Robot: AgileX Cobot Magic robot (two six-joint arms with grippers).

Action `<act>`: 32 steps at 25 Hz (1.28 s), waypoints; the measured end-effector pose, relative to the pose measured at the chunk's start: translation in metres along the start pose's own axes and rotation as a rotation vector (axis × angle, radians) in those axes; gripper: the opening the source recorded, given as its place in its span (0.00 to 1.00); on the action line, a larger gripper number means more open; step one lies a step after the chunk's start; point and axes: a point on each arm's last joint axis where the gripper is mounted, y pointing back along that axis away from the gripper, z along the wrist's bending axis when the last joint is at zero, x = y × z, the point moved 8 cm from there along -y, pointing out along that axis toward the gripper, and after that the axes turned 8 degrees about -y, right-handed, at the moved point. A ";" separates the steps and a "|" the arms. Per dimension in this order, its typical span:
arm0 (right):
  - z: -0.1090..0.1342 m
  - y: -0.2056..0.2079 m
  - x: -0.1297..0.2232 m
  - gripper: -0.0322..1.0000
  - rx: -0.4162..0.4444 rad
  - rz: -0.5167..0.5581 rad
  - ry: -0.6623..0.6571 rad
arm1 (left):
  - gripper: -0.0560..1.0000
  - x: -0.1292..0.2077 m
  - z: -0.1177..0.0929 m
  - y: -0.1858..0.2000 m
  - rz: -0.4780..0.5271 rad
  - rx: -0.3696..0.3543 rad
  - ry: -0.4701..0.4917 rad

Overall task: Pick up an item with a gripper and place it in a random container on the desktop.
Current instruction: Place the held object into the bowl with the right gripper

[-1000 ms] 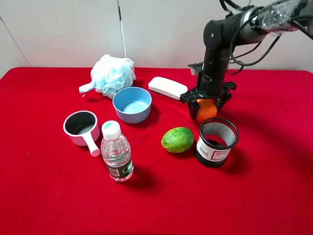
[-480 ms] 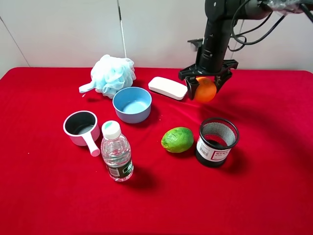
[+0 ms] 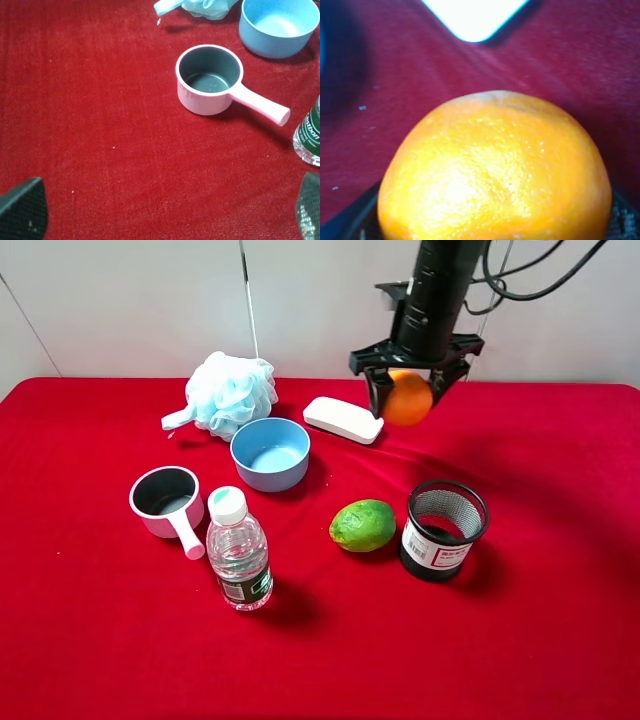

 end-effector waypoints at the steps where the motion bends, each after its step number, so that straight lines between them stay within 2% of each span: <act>1: 0.007 0.002 0.001 0.57 0.001 -0.005 0.009 | 0.99 0.000 0.000 0.000 0.000 0.000 0.000; 16: 0.091 0.019 0.018 0.57 -0.032 -0.047 0.106 | 0.99 0.000 0.000 0.000 0.000 0.000 0.000; 21: 0.105 0.034 0.007 0.57 -0.061 -0.106 0.101 | 0.99 0.000 0.000 0.000 0.000 0.000 0.000; 32: 0.129 0.022 -0.009 0.57 -0.141 -0.105 0.085 | 0.99 0.000 0.000 0.000 0.000 0.000 0.000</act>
